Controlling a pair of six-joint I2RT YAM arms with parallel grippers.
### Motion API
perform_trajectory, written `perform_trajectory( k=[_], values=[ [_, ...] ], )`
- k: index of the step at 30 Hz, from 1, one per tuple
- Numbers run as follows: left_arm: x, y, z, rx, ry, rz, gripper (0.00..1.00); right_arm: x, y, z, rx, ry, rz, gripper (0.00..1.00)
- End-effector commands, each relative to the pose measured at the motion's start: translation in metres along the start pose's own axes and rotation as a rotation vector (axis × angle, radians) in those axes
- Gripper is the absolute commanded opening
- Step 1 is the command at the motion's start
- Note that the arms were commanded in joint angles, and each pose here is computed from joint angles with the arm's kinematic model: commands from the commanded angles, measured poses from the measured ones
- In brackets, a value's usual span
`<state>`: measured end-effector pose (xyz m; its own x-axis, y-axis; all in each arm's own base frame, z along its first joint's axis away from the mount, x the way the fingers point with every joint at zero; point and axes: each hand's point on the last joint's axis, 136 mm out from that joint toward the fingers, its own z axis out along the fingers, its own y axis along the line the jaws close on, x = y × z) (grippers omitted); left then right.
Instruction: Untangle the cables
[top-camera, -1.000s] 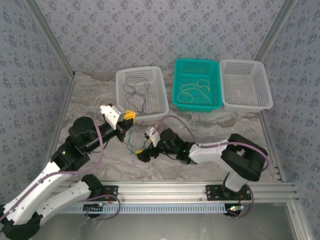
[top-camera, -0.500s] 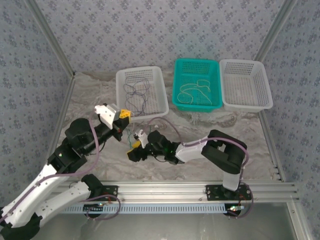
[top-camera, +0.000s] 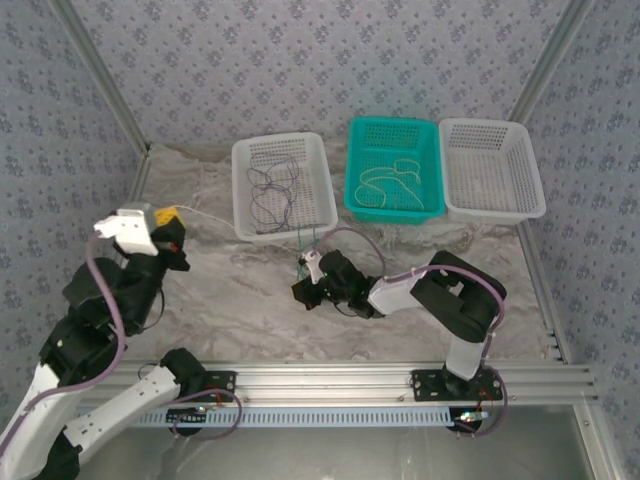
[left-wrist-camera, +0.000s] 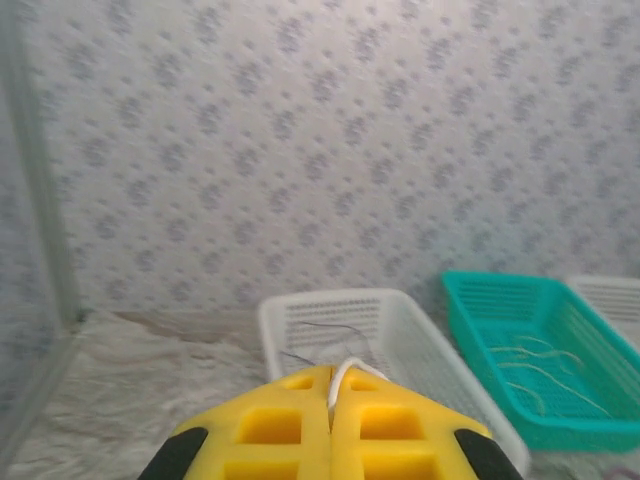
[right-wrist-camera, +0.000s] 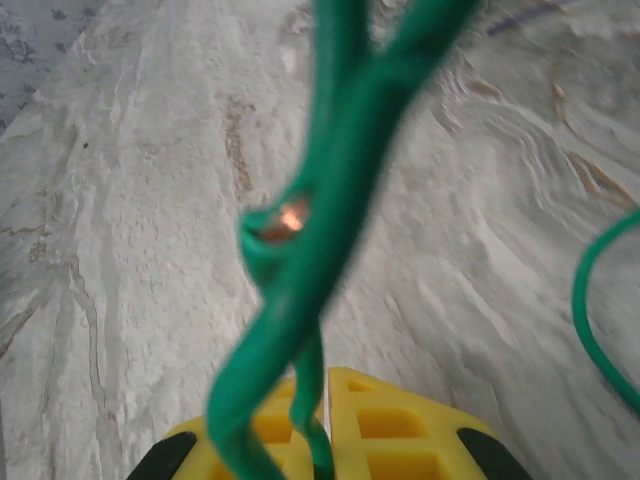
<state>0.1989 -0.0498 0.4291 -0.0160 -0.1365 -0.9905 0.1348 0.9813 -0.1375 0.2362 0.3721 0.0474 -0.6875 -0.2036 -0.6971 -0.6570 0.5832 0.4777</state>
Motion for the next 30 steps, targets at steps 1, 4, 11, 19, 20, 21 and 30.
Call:
perform_trajectory(
  k=[1,4,11,19,20,21,30],
  values=[
    [-0.018,0.032,-0.006,-0.18,-0.024,0.071,0.0,0.017,-0.04,-0.025,0.141,0.034,0.112,0.09],
    [-0.017,0.031,-0.003,-0.187,-0.016,0.097,0.0,0.019,-0.052,-0.039,0.194,0.037,0.112,0.1],
    [-0.009,0.017,0.008,-0.131,0.015,0.074,0.0,0.029,-0.07,-0.068,0.297,0.022,0.111,0.12],
    [-0.007,0.049,0.008,-0.306,0.002,0.036,0.0,0.04,-0.117,-0.104,0.504,-0.013,0.281,0.16],
    [-0.006,0.053,0.007,-0.331,-0.001,0.033,0.0,0.041,-0.119,-0.106,0.513,-0.01,0.287,0.17],
    [-0.005,0.057,0.006,-0.349,-0.002,0.032,0.0,0.042,-0.12,-0.107,0.515,-0.012,0.294,0.17],
    [0.012,-0.036,0.04,0.146,0.1,0.079,0.0,0.001,-0.064,-0.12,0.421,-0.058,0.012,0.76]
  ],
)
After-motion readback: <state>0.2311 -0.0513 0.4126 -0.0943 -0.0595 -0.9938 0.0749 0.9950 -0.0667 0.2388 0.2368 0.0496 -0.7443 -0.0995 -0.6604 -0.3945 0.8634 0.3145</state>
